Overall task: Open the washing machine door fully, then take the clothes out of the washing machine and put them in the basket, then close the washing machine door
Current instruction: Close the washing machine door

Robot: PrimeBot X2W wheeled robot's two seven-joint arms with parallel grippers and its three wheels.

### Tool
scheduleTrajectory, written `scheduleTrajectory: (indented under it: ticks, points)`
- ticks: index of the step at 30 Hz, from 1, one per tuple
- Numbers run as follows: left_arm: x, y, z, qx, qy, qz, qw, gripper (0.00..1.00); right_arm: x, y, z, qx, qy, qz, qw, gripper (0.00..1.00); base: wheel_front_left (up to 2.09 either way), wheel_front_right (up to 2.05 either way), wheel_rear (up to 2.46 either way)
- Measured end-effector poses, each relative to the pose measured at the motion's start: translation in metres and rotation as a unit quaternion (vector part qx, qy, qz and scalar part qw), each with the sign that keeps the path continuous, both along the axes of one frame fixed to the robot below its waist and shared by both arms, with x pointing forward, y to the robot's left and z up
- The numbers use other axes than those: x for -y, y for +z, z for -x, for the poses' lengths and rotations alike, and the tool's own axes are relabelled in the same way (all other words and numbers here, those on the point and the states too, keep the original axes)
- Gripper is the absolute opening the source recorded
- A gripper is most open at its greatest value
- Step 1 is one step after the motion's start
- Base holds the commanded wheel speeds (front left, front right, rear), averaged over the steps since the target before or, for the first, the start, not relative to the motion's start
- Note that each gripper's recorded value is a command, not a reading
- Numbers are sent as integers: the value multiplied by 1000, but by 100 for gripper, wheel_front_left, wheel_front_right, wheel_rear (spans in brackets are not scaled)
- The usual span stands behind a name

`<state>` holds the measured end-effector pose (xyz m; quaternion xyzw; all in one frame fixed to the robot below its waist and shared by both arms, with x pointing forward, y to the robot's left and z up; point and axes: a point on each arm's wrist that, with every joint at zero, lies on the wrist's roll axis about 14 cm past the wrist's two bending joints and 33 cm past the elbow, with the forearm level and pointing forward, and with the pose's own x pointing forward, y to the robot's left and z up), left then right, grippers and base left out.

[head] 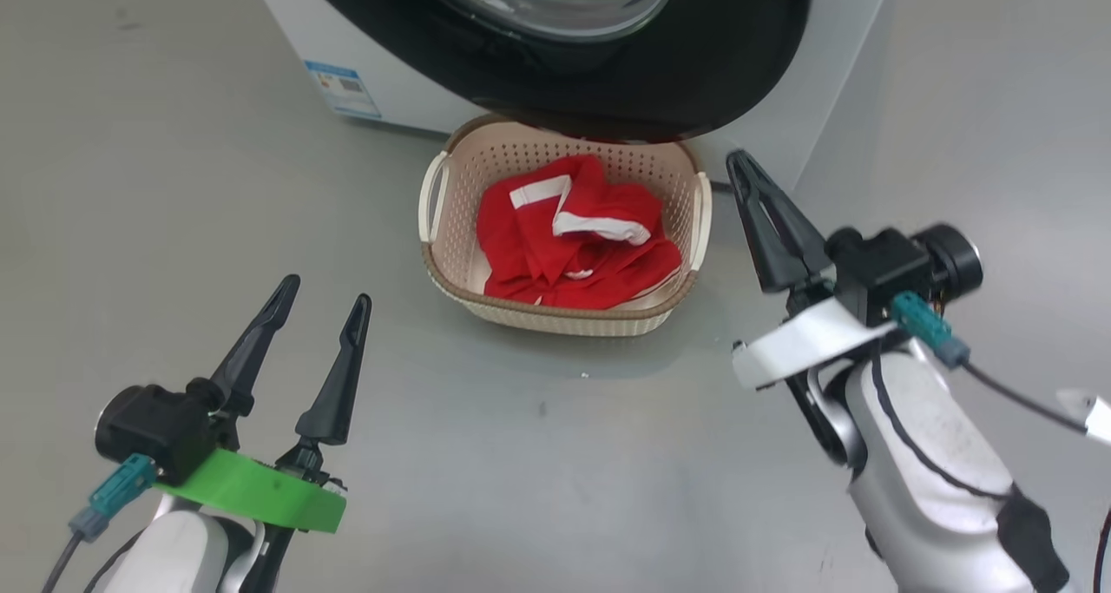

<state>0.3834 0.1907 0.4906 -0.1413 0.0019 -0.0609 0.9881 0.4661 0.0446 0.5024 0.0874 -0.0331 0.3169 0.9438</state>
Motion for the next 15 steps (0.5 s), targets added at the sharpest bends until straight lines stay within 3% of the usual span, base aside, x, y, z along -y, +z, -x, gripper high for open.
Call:
scheduleTrajectory:
  ticks: [15]
  points:
    - [-18, -20, -21, -28, 31, 9, 999, 100, -40, -8, -70, 16, 43, 20, 999, 0, 0, 0, 0]
